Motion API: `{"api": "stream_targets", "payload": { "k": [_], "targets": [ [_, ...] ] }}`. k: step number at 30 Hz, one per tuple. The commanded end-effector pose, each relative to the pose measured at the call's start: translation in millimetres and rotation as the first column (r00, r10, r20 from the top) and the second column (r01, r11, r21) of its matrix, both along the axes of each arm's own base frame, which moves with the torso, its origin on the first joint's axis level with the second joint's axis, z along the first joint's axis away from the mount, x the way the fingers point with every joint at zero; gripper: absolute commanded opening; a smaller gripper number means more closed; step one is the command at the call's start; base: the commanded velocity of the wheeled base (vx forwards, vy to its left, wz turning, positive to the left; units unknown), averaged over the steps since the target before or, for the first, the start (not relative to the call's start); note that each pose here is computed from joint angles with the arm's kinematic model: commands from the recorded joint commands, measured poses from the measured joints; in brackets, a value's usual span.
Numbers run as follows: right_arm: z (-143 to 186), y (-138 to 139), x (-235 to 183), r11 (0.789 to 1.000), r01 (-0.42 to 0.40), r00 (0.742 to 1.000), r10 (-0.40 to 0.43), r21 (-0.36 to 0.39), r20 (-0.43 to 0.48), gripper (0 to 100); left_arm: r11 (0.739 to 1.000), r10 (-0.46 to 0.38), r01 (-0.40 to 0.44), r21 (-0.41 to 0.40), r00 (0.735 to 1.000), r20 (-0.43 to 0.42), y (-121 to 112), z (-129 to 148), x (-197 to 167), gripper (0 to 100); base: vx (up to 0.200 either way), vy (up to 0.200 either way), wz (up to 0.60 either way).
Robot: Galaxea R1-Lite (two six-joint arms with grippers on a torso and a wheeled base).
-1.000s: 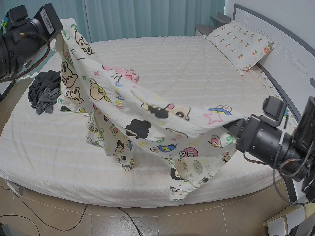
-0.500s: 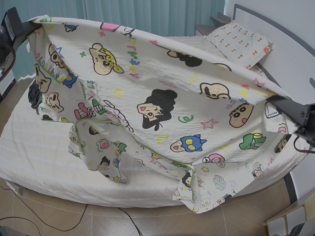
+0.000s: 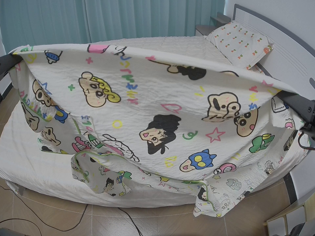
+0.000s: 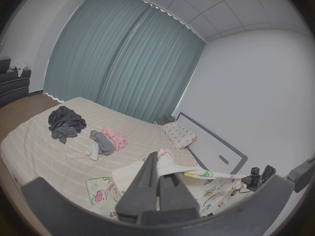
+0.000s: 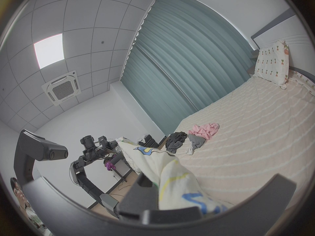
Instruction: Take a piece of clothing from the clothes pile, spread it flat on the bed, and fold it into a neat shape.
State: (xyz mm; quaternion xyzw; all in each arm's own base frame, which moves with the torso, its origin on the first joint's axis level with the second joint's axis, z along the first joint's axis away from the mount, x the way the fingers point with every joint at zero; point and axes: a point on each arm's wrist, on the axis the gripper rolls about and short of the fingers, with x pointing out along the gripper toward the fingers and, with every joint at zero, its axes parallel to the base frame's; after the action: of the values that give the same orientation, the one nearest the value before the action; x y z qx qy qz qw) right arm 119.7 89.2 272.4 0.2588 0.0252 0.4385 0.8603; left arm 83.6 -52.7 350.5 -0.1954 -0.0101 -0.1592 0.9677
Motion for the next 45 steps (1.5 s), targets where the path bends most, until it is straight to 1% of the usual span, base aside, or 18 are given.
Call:
{"api": "stream_targets", "payload": {
  "k": [1, 4, 9, 12, 17, 21, 23, 24, 25, 27, 29, 34, 37, 38, 40, 41, 44, 45],
  "targets": [
    [4.2, 1.3, 1.6, 1.0, -0.007, 1.0, 0.007, 0.006, 0.009, 0, 0.999, -0.015, 0.016, -0.032, 0.999, 0.043, 10.4, 5.4, -15.6, 0, 0.0, 0.0, 0.0],
    [4.2, 1.6, 2.4, 1.0, -0.008, 1.0, 0.008, 0.005, 0.008, 0, 0.999, -0.017, 0.018, -0.033, 0.999, 0.033, 12.6, 3.7, -18.6, 0, 0.0, 0.0, 0.0],
    [0.7, 3.3, 4.9, 1.0, -0.01, 1.0, 0.01, -0.004, -0.007, 0, 0.999, -0.048, 0.048, -0.016, 0.999, -0.02, 11.7, -3.8, -18.4, 0, 0.0, 0.0, 0.0],
    [-3.2, 4.8, 8.4, 1.0, -0.006, 1.0, 0.005, -0.015, -0.024, 0, 0.998, -0.067, 0.068, 0.009, 0.995, -0.077, 8.3, -17.3, -13.8, 0, 0.0, 0.0, 0.0],
    [-11.2, 9.0, 17.4, 0.999, 0.002, 0.998, -0.005, -0.039, -0.062, 0, 0.996, -0.058, 0.068, 0.059, 0.987, -0.152, 2.4, -41.6, -5.1, 0, 0.0, 0.0, 0.0],
    [-22.7, 11.4, 31.2, 0.997, 0.029, 0.993, -0.036, -0.071, -0.112, 0, 0.994, -0.046, 0.065, 0.091, 0.978, -0.203, -6.5, -55.7, 7.4, 0, 0.0, 0.0, 0.0],
    [-29.4, 13.0, 41.0, 0.995, 0.044, 0.988, -0.057, -0.09, -0.142, 0, 0.994, -0.04, 0.061, 0.09, 0.976, -0.212, -12.4, -60.1, 16.5, 0, 0.0, 0.0, 0.0],
    [-29.4, 13.0, 41.0, 0.995, 0.044, 0.988, -0.057, -0.09, -0.142, 0, 0.994, -0.04, 0.061, 0.09, 0.976, -0.212, -12.4, -60.1, 16.5, 0, 0.0, 0.0, 0.0],
    [-34.5, 14.5, 48.3, 0.993, 0.053, 0.985, -0.069, -0.104, -0.161, 0, 0.996, -0.035, 0.053, 0.077, 0.977, -0.212, -16.1, -60.2, 23.0, 0, 0.0, 0.0, 0.0],
    [-36.4, 15.1, 52.4, 0.992, 0.06, 0.983, -0.078, -0.109, -0.169, 0, 0.996, -0.034, 0.051, 0.075, 0.976, -0.214, -18.6, -60.5, 26.9, 0, 0.0, 0.0, 0.0],
    [-41.2, 15.2, 65.1, 0.99, 0.071, 0.977, -0.093, -0.122, -0.19, 0, 0.997, -0.025, 0.042, 0.072, 0.976, -0.215, -26.7, -60.6, 40.6, 0, 0.0, 0.0, 0.0],
    [-46.0, 11.6, 86.2, 0.988, 0.089, 0.973, -0.114, -0.128, -0.203, 0, 0.997, -0.017, 0.032, 0.07, 0.977, -0.211, -38.3, -62.5, 59.9, 0, 0.0, 0.0, 0.0],
    [-50.5, 9.6, 105.1, 0.987, 0.102, 0.972, -0.125, -0.124, -0.198, 0, 0.997, 0.026, -0.009, 0.077, 0.972, -0.234, -46.6, -65.2, 86.0, 0, 0.0, 0.0, 0.0],
    [-50.5, 9.6, 105.1, 0.987, 0.102, 0.972, -0.125, -0.124, -0.198, 0, 0.997, 0.026, -0.009, 0.077, 0.972, -0.234, -46.6, -65.2, 86.0, 0, 0.2, 0.0, 0.0],
    [-55.3, 9.5, 117.0, 0.988, 0.095, 0.974, -0.117, -0.123, -0.195, 0, 0.998, 0.047, -0.037, 0.044, 0.968, -0.248, -50.4, -63.2, 101.8, 0, 0.2, 0.0, 0.0],
    [-57.0, 9.8, 120.9, 0.988, 0.093, 0.974, -0.116, -0.123, -0.196, 0, 0.998, 0.051, -0.042, 0.04, 0.966, -0.252, -51.8, -63.2, 106.1, 0, 0.2, 0.0, 0.0],
    [-64.7, 9.4, 137.0, 0.987, 0.096, 0.971, -0.121, -0.127, -0.206, 0, 0.997, 0.076, -0.065, 0.046, 0.96, -0.27, -54.5, -66.2, 121.9, 0, 0.2, 0.0, 0.0],
    [-64.7, 9.4, 137.0, 0.987, 0.096, 0.971, -0.121, -0.127, -0.206, 0, 0.997, 0.076, -0.065, 0.046, 0.96, -0.27, -54.5, -66.2, 121.9, 0, 0.2, 0.0, 0.0]
  ]
}}
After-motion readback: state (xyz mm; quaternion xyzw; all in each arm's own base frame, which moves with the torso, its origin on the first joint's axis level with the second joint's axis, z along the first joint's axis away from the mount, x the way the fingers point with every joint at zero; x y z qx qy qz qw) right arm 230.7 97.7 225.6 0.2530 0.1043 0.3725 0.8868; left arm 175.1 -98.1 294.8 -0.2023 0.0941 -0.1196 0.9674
